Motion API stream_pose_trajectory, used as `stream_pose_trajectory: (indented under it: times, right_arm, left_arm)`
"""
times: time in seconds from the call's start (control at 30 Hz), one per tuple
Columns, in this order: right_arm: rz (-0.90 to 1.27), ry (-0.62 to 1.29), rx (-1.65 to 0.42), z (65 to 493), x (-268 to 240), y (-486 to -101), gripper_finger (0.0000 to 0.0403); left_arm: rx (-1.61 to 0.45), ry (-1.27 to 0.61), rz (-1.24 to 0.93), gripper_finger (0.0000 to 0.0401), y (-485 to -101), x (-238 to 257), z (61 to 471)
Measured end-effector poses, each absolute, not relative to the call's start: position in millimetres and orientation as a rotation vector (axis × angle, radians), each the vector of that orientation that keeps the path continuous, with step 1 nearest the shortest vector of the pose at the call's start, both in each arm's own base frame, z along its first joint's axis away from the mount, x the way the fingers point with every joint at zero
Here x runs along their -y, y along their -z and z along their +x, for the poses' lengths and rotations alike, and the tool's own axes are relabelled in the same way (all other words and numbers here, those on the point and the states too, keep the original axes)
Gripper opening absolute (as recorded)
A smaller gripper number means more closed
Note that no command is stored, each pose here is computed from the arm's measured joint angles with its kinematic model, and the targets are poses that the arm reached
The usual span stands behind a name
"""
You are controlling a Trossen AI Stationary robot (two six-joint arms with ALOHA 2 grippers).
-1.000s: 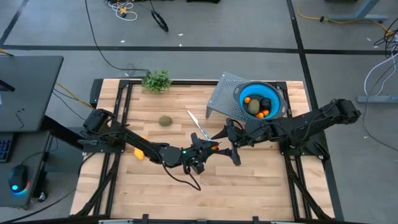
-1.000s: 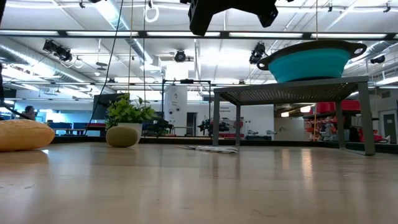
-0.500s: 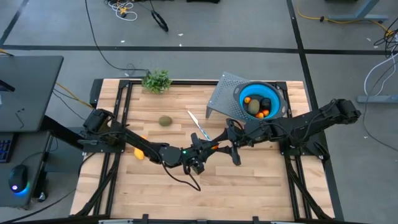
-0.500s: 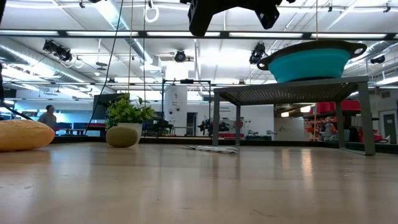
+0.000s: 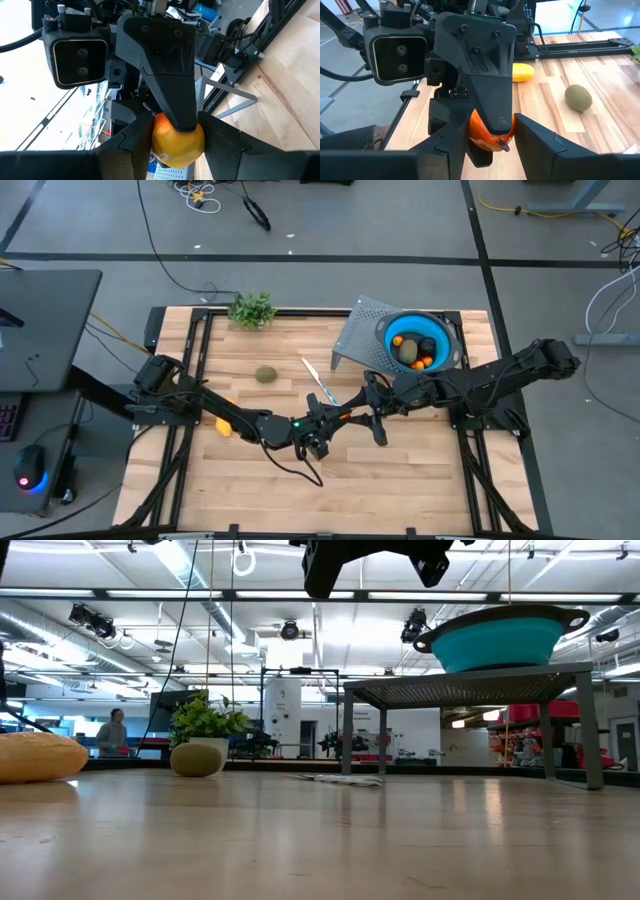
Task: Pick & Place Fruit
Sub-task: Put the peach into the blue strainer bowl on the shelf
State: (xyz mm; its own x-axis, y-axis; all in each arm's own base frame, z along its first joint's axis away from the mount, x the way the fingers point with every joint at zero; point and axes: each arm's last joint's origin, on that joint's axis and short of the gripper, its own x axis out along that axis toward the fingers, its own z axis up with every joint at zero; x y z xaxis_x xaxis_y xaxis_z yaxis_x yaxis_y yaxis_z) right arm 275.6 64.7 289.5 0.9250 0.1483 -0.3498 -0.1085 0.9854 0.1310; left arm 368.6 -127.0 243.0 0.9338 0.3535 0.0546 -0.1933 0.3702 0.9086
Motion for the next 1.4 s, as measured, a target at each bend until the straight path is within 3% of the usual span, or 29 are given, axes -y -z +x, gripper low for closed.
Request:
stream_pose_trajectory:
  times: [1.0,1.13,1.4]
  right_arm:
    - [0.094,-0.137,-0.38,274.9,-64.7,-288.4,0.016]
    - [0.082,-0.102,-0.396,274.2,-63.5,-286.9,0.016]
    - [0.055,-0.025,-0.393,272.6,-60.7,-287.8,0.016]
  left_arm:
    - [-0.153,-0.353,1.106,0.0166,-242.9,128.4,368.0]
    - [-0.142,-0.349,1.1,0.0191,-243.6,132.1,366.6]
    - [-0.174,-0.411,1.068,0.0283,-244.1,134.4,364.2]
